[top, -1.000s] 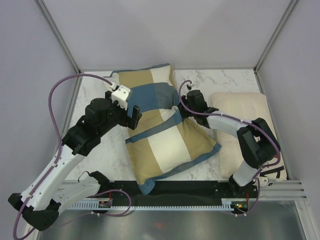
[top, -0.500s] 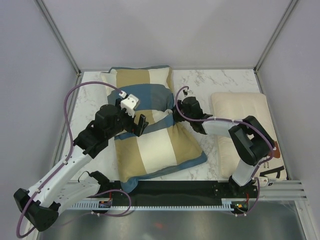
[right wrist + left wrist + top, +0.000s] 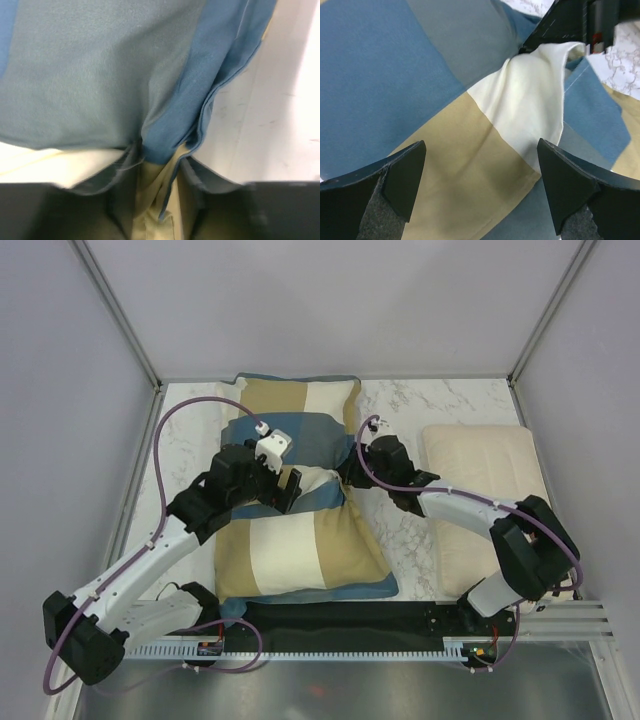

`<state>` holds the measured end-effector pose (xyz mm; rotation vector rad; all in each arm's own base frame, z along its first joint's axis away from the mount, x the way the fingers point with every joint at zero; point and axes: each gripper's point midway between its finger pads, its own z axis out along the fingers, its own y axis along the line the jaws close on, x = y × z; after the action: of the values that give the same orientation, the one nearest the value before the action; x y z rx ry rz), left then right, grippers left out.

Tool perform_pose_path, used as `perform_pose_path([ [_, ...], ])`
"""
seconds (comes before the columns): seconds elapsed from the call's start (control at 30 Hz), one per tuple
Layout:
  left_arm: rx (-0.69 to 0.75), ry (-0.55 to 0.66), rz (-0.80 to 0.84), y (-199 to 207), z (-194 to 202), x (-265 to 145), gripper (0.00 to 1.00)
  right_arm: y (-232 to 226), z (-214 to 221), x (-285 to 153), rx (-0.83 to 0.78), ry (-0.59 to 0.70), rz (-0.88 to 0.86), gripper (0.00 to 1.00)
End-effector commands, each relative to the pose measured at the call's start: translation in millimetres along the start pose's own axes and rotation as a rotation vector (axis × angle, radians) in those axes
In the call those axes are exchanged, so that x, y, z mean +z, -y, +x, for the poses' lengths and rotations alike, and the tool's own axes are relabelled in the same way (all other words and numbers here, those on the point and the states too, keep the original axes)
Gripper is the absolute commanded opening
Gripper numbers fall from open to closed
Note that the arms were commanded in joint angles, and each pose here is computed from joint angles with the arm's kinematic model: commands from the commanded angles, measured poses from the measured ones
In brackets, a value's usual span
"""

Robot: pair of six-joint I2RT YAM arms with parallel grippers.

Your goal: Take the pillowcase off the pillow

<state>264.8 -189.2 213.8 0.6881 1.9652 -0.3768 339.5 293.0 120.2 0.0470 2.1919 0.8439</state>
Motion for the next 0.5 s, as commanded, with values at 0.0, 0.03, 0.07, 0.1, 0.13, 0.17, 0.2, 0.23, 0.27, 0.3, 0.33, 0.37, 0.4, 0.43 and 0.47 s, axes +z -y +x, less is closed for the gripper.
perform_pose_path([
  [0.0,0.026,0.006,0.032,4.7,-5.0,3.9,1.0,-5.4,-18.2,-19.8,-0.055,0.055,0.008,0.44],
  [0.03,0.028,0.005,0.041,6.3,-4.7,3.8,1.0,-5.0,-19.4,-22.1,-0.064,0.056,0.01,0.49],
  [0.07,0.03,-0.002,0.054,8.7,-2.6,4.1,1.0,-5.9,-19.4,-24.1,-0.071,0.055,0.008,0.52],
  [0.1,0.028,-0.004,0.072,12.0,-2.3,3.6,1.0,-6.4,-20.0,-26.6,-0.077,0.052,0.01,0.54],
  [0.13,0.032,-0.007,0.084,15.1,-1.6,3.4,1.0,-5.5,-26.1,-30.3,-0.08,0.075,0.023,0.58],
  [0.17,0.038,0.004,0.089,16.7,-3.9,0.0,1.0,-4.3,-28.1,-31.9,-0.089,0.082,0.032,0.58],
  [0.2,0.045,0.017,0.11,21.7,-6.2,-2.7,1.0,-5.3,-29.8,-34.7,-0.094,0.086,0.035,0.59],
  [0.23,0.045,0.027,0.122,24.2,-6.5,-5.3,1.0,-4.6,-31.4,-35.8,-0.105,0.09,0.043,0.59],
  [0.27,0.05,0.066,0.13,26.0,-13.8,-11.6,1.0,-4.3,-32.3,-36.8,-0.112,0.091,0.047,0.59],
  [0.3,0.053,0.08,0.158,31.2,-15.3,-14.4,1.0,-4.2,-34.9,-38.7,-0.115,0.095,0.053,0.59],
  [0.33,0.057,0.09,0.176,34.6,-15.6,-16.7,1.0,-4.3,-35.4,-39.2,-0.117,0.096,0.055,0.6],
  [0.37,0.066,0.099,0.195,38.0,-15.6,-18.8,1.0,-3.9,-37.1,-40.0,-0.118,0.102,0.06,0.6],
  [0.4,0.074,0.107,0.22,42.7,-16.5,-21.7,1.0,-3.6,-38.3,-40.7,-0.12,0.104,0.062,0.6],
  [0.43,0.079,0.102,0.226,44.1,-14.8,-20.9,1.0,-4.0,-39.2,-41.1,-0.12,0.106,0.063,0.6],
  [0.47,0.088,0.099,0.226,43.7,-14.2,-19.9,1.0,-5.4,-39.4,-41.3,-0.123,0.105,0.06,0.6],
])
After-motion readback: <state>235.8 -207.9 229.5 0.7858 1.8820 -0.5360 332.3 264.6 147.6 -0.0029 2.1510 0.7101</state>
